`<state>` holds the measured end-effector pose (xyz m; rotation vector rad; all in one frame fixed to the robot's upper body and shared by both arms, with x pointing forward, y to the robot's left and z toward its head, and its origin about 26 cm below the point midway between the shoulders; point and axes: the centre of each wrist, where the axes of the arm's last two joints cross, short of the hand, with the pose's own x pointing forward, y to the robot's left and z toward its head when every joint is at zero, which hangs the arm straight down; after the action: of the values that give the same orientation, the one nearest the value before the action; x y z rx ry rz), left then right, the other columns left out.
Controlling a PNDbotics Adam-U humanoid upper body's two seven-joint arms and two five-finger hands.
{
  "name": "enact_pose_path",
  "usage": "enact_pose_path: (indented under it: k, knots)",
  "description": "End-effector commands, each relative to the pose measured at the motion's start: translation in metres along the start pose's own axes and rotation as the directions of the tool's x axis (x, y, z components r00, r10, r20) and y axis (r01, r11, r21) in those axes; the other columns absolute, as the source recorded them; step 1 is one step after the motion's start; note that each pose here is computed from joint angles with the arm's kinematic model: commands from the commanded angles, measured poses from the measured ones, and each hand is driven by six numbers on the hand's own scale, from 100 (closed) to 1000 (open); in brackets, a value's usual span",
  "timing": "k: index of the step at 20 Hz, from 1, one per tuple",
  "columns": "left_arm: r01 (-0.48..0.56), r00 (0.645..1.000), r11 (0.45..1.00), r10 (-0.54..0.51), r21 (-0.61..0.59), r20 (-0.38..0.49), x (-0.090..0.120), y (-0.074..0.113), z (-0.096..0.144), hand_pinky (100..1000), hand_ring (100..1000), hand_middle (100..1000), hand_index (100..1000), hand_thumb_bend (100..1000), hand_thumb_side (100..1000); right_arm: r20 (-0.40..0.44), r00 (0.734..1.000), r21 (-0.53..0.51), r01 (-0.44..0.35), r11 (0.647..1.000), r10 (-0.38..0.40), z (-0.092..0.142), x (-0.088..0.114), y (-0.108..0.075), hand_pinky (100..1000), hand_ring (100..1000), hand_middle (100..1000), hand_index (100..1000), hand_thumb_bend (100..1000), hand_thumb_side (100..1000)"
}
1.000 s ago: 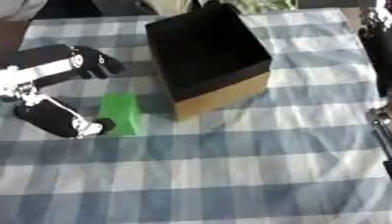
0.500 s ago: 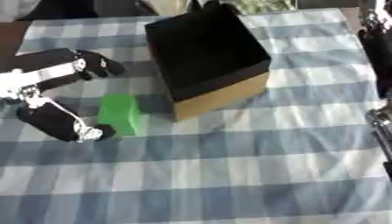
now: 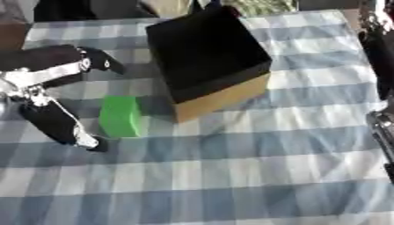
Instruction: Pick up objects on the table and place them in the box.
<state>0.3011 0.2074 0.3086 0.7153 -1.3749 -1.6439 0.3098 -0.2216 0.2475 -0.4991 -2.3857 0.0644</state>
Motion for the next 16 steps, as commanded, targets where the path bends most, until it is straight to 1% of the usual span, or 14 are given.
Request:
enact_pose_path:
  k: [1,6,9,16]
  knots:
    - [-0.034,0.997,0.997,0.029,-0.075,-0.068,0.006,0.01,0.005,919,942,877,928,709,165,0.027,1.0,-0.001,-0.013,1.0,0.013,-0.003,0.005,-0.003,845,743,647,798,100,593]
    - [-0.069,0.997,0.987,0.062,-0.145,-0.054,0.012,0.015,0.004,931,950,883,941,676,181,0.03,0.999,0.008,-0.025,1.0,0.025,-0.004,0.006,-0.005,845,743,647,798,100,589]
    - [-0.097,0.995,0.98,0.089,-0.175,-0.05,0.013,0.015,0.003,931,950,883,940,676,183,0.033,0.999,0.015,-0.028,0.999,0.027,-0.005,0.007,-0.006,846,743,647,796,100,588]
    - [-0.17,0.985,0.959,0.157,-0.226,-0.073,0.005,0.018,-0.014,930,946,869,933,699,211,0.036,0.999,0.022,-0.023,1.0,0.022,-0.007,0.008,-0.006,846,743,647,797,100,590]
